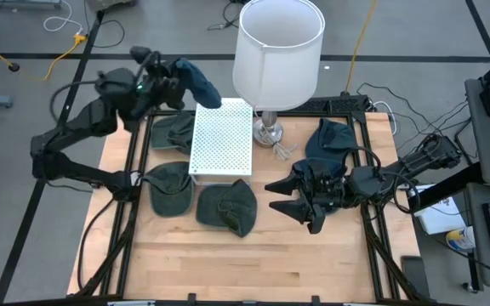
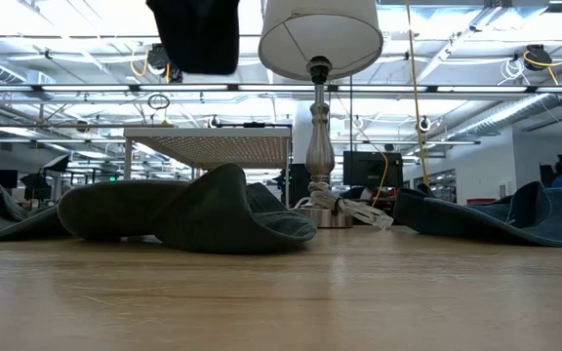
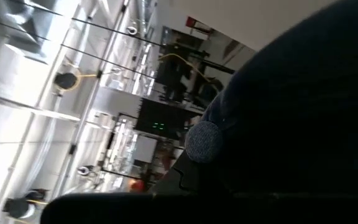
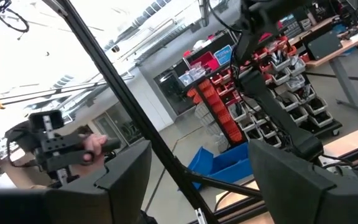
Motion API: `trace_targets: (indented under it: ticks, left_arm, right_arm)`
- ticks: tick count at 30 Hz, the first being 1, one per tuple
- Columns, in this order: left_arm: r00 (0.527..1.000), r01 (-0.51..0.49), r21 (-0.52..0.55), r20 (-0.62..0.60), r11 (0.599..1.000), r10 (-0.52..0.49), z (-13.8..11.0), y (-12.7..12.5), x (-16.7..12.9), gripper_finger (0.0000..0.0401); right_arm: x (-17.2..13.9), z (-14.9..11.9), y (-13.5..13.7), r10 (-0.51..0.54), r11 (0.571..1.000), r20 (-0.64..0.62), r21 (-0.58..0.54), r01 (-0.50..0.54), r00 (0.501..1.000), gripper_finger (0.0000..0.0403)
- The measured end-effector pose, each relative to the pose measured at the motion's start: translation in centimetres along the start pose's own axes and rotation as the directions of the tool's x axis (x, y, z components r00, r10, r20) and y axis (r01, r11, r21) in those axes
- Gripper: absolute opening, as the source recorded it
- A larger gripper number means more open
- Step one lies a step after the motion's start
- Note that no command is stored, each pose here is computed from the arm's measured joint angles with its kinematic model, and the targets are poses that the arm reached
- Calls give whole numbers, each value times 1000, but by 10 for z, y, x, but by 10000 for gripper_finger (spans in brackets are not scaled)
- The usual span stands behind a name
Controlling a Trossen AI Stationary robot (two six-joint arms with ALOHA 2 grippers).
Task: Pick & Place hat
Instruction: Put the bottom blue cap on the shelf
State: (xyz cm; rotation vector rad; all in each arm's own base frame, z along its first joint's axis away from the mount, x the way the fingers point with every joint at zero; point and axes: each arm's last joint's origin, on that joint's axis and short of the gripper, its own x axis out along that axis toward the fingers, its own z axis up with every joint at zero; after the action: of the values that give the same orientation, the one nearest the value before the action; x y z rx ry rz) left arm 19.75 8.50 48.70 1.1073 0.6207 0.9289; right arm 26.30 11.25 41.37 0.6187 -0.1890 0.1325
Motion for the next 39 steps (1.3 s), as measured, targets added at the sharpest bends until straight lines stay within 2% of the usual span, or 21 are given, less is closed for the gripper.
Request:
trace_targets:
  ticks: [5, 10, 16, 23, 28, 35, 39]
  left_arm:
    - [999, 36, -41, -31, 999, -37, -17, -16, 14, 2]
    - [998, 67, -86, 2, 994, -67, -35, -36, 22, 2]
    - [992, 119, -91, 51, 989, -114, -54, -65, 37, 2]
    - [992, 101, -139, 85, 985, -90, -71, -84, 51, 2]
    - [989, 139, -154, 81, 978, -127, -76, -100, 66, 2]
    - [990, 128, -208, 80, 970, -113, -72, -120, 91, 2]
    - [989, 148, -204, 27, 968, -146, -66, -135, 96, 2]
  right_arm:
    - [0, 0, 0, -2, 1000, -2, -26, 1, 1000, 262]
    - [0, 0, 0, -3, 1000, -2, -29, 2, 1000, 259]
    - [0, 0, 0, -4, 1000, -3, -29, 4, 1000, 260]
    - [0, 0, 0, -4, 1000, -3, -29, 4, 1000, 257]
    - [1, 0, -1, -8, 1000, -1, -30, 8, 1000, 256]
    - [2, 3, -5, -22, 999, 9, -33, 22, 1000, 256]
    - [2, 3, -5, -22, 999, 9, -34, 23, 1000, 256]
